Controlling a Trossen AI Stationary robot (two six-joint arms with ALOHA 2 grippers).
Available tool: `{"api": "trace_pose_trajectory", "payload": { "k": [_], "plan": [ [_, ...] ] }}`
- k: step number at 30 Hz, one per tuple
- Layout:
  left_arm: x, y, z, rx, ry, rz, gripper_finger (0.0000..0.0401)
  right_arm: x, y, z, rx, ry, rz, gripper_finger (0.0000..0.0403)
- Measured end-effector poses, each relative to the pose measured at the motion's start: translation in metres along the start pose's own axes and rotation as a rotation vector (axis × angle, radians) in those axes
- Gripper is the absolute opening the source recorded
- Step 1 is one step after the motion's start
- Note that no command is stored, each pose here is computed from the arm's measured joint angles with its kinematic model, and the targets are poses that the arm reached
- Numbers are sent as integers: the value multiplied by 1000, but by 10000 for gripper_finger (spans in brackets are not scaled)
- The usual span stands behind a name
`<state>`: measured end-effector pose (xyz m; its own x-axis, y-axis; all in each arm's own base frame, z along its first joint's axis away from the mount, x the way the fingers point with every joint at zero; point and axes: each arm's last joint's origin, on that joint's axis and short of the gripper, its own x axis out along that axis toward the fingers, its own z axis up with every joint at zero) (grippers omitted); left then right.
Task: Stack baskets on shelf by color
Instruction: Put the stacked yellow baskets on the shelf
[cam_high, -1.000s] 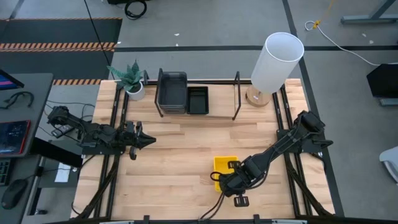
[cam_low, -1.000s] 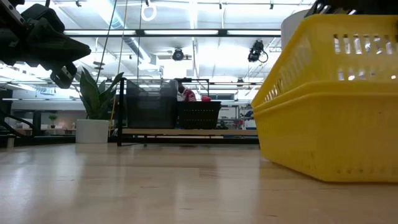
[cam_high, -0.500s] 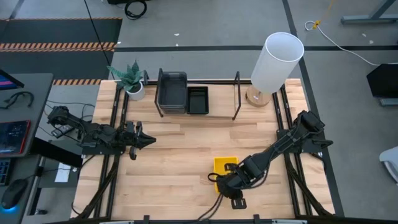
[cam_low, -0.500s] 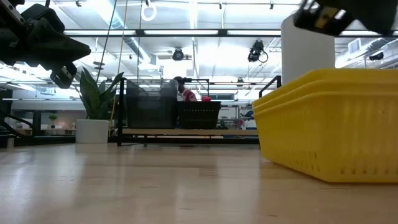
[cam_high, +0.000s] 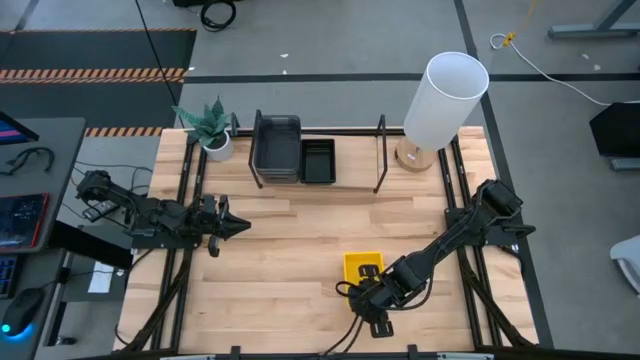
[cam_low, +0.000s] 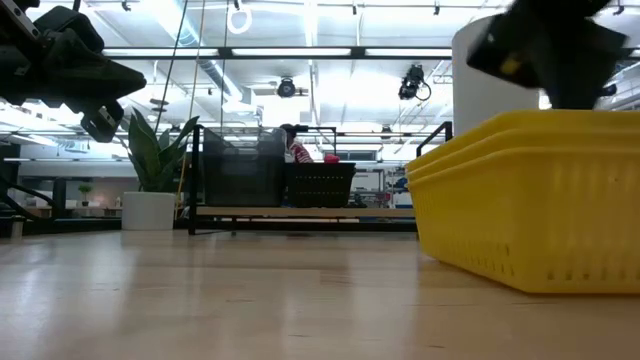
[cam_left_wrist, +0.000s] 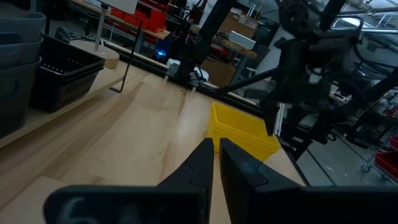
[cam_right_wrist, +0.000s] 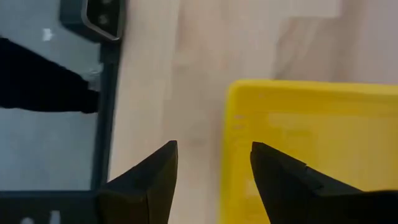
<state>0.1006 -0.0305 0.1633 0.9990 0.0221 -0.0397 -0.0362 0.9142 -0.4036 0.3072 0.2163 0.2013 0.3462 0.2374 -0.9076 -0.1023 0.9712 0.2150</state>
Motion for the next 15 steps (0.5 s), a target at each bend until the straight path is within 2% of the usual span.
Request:
{"api": "trace_pose_trajectory", "payload": {
  "k": [3, 7, 15],
  "plan": [
    [0, 0, 0, 0, 0, 0, 27, 10, -3, -11, -10, 21, 7, 207],
    [0, 0, 0, 0, 0, 0, 26, 20, -10, -24, -21, 52, -52, 197],
    [0, 0, 0, 0, 0, 0, 36, 22, -14, -28, -100, 75, -60, 143]
  ]
}}
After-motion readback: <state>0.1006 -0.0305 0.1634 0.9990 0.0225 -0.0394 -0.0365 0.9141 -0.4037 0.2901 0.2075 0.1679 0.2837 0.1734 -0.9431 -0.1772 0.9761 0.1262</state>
